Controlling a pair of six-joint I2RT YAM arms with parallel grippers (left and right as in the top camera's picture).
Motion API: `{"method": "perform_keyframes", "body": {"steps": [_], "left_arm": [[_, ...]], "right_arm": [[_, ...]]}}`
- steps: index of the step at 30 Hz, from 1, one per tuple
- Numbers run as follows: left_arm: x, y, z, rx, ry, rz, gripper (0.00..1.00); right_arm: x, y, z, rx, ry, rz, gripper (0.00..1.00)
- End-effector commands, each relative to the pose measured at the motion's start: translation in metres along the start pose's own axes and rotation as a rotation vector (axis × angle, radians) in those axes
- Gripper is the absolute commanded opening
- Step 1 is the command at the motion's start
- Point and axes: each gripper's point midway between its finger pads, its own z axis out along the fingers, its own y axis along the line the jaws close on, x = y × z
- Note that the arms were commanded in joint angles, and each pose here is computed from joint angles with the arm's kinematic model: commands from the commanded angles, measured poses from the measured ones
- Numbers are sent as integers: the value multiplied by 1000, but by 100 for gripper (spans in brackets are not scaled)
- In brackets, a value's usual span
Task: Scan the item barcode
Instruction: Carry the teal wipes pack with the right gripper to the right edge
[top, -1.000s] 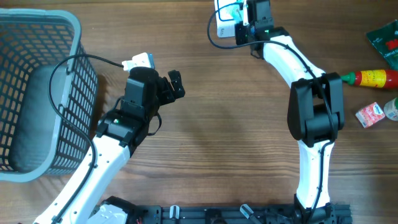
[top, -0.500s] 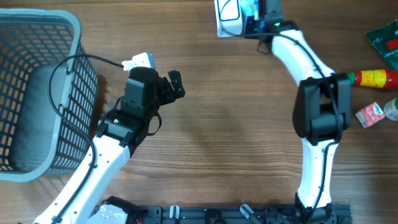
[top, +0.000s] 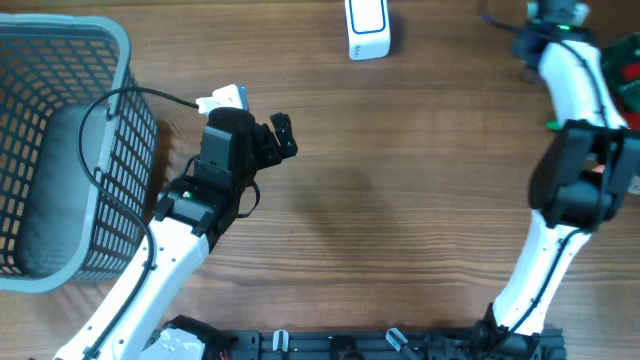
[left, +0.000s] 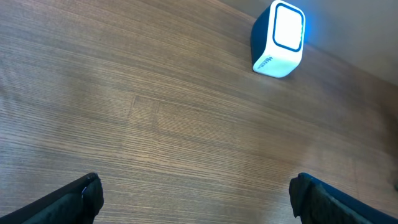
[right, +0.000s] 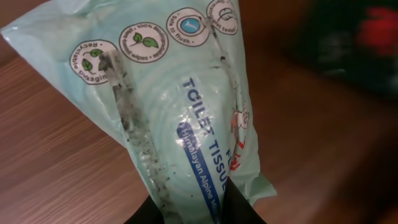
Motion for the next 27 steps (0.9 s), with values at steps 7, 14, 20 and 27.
{"method": "perform_keyframes", "body": {"steps": [7,14,20,27], "left_arm": [[-4,-2,-1,-1,-14,22,100],[-4,-2,-1,-1,-14,21,100],[-4,-2,-1,-1,-14,22,100],[-4,-2,-1,-1,-14,21,100]], "right_arm": [[10,-97,31,98,80,187,15],[11,-88,32,44,89,227,38],[2,-88,23,44,85,243,88],[-29,-81,-30,-31,46,254,100]]}}
